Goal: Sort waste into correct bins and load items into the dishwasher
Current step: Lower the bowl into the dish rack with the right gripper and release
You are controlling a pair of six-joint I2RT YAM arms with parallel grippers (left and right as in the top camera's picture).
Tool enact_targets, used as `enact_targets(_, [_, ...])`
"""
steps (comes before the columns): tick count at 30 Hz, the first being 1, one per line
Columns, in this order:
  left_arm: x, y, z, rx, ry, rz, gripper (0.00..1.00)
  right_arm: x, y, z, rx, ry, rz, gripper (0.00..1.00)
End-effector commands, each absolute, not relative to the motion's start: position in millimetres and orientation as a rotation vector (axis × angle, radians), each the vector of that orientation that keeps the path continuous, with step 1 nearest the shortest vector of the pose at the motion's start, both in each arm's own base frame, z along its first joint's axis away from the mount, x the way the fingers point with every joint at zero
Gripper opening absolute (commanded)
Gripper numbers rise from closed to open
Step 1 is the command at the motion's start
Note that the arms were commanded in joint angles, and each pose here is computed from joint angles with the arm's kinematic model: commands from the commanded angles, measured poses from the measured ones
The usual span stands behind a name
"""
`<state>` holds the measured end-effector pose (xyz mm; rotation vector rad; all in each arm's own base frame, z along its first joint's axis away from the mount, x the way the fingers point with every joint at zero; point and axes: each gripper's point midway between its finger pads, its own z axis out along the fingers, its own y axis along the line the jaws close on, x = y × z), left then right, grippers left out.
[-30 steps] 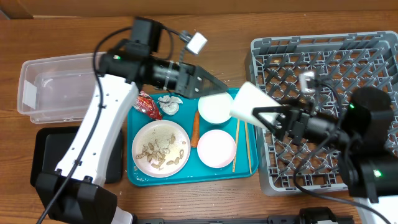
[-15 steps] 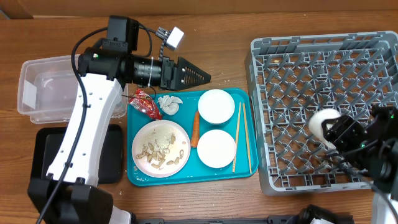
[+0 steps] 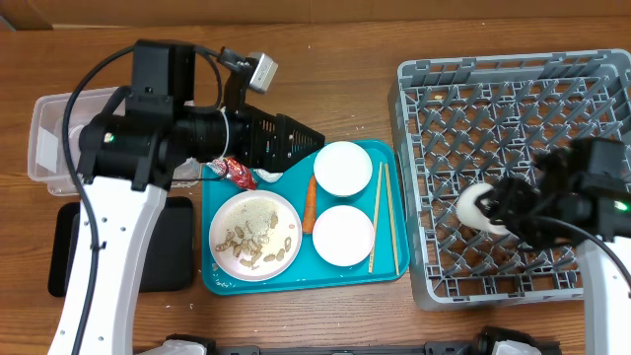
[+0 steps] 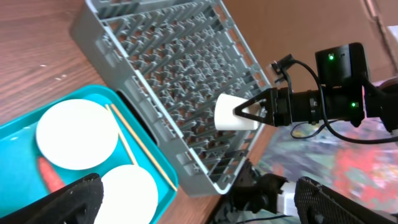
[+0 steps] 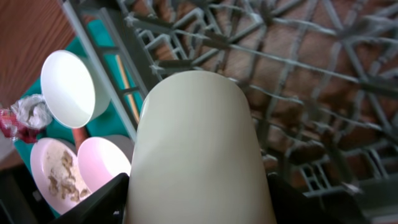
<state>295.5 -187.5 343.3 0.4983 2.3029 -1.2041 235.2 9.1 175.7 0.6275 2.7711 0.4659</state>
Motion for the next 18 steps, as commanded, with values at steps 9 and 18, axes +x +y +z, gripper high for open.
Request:
enact_targets(9, [284, -175, 329, 0.425, 2.43, -1.075, 1.0, 257, 35, 134, 0.501, 2.954, 0.184, 0.61])
enact_targets(18, [283, -165, 285, 0.489, 2.588, -0.505, 1.0, 273, 48, 198, 0.428, 2.75, 0.282, 0.73])
